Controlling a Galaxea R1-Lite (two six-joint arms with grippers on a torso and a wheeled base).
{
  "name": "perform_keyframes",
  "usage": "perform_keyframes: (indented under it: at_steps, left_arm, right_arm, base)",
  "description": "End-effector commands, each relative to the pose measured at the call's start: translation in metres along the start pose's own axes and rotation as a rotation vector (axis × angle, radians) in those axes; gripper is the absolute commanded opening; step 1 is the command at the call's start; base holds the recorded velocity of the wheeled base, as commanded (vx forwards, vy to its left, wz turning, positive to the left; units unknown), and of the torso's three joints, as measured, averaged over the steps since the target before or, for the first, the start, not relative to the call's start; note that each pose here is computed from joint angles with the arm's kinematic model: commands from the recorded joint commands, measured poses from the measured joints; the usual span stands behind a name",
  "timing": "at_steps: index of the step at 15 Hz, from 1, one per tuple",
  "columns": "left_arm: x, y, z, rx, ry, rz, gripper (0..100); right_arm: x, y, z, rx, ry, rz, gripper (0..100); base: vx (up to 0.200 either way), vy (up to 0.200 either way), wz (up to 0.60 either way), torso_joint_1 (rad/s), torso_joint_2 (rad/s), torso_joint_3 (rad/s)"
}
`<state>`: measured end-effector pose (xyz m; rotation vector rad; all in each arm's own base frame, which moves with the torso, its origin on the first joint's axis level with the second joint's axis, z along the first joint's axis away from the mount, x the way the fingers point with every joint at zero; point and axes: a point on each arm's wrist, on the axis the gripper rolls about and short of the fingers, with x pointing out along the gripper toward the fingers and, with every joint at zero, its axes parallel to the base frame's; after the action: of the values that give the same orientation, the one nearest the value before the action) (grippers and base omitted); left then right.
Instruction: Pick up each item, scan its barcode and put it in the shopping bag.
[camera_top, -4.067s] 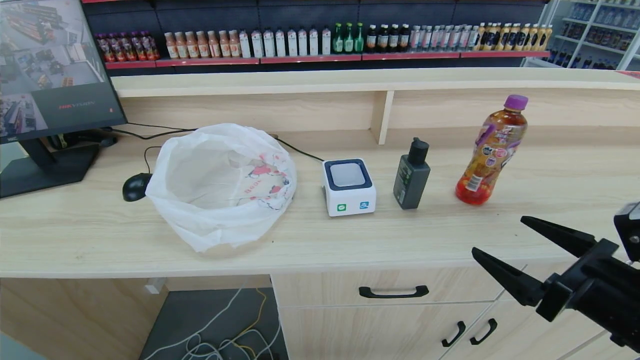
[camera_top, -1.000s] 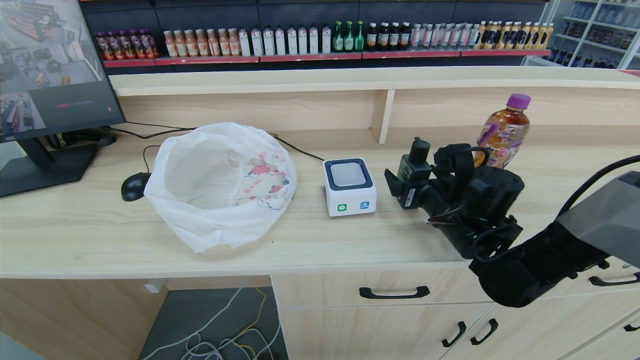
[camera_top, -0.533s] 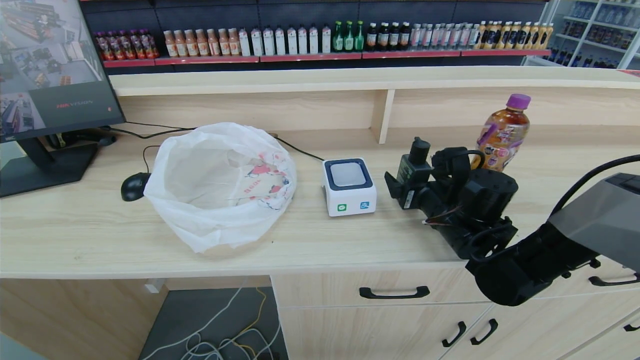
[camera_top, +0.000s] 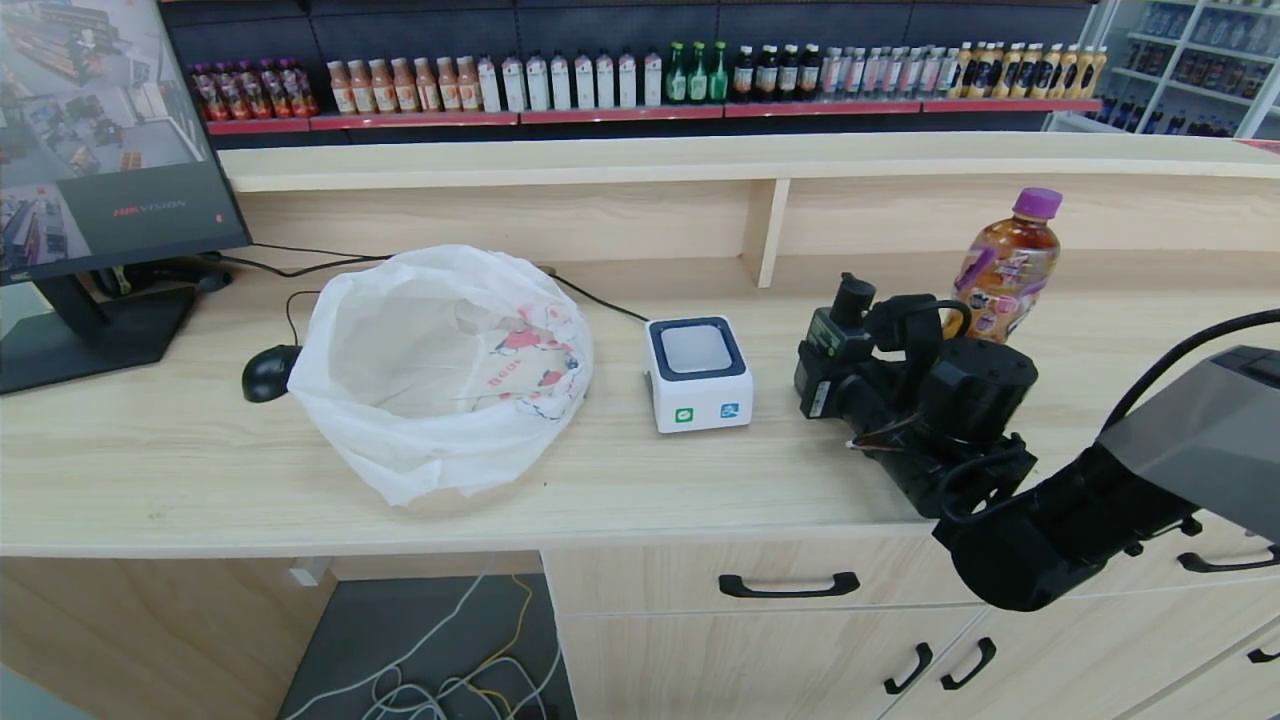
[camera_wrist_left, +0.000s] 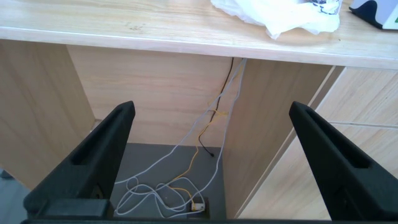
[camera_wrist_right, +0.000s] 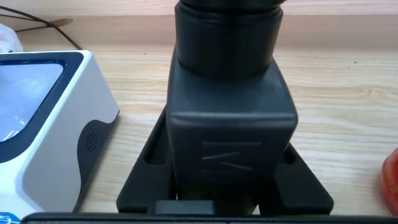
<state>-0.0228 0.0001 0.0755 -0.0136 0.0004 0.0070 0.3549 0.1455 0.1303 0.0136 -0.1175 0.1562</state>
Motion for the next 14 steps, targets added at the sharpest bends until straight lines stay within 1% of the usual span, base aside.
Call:
perform_keyframes:
  at_steps: [1, 4, 8, 14]
  left_arm:
    - [0.000, 0.000, 0.000, 0.000, 0.000, 0.001, 100]
    - [0.000, 0.000, 0.000, 0.000, 0.000, 0.001, 100]
    - [0.000, 0.000, 0.000, 0.000, 0.000, 0.001, 100]
    - [0.000, 0.000, 0.000, 0.000, 0.000, 0.001, 100]
  right_arm:
    - [-0.002, -0.001, 0.005, 0.002, -0.011, 0.000, 0]
    - [-0.007, 0.001, 0.016, 0.008, -0.034, 0.021, 0]
    - [-0.028, -0.005, 0.029, 0.010, -0.044, 0.036, 0]
    - [-0.089, -0.019, 0.056, 0.009, -0.055, 0.072, 0]
  base:
    - [0.000, 0.000, 0.00, 0.000, 0.00, 0.000]
    - [0.000, 0.000, 0.00, 0.000, 0.00, 0.000]
    - [0.000, 0.000, 0.00, 0.000, 0.00, 0.000]
    - [0.000, 0.000, 0.00, 0.000, 0.00, 0.000]
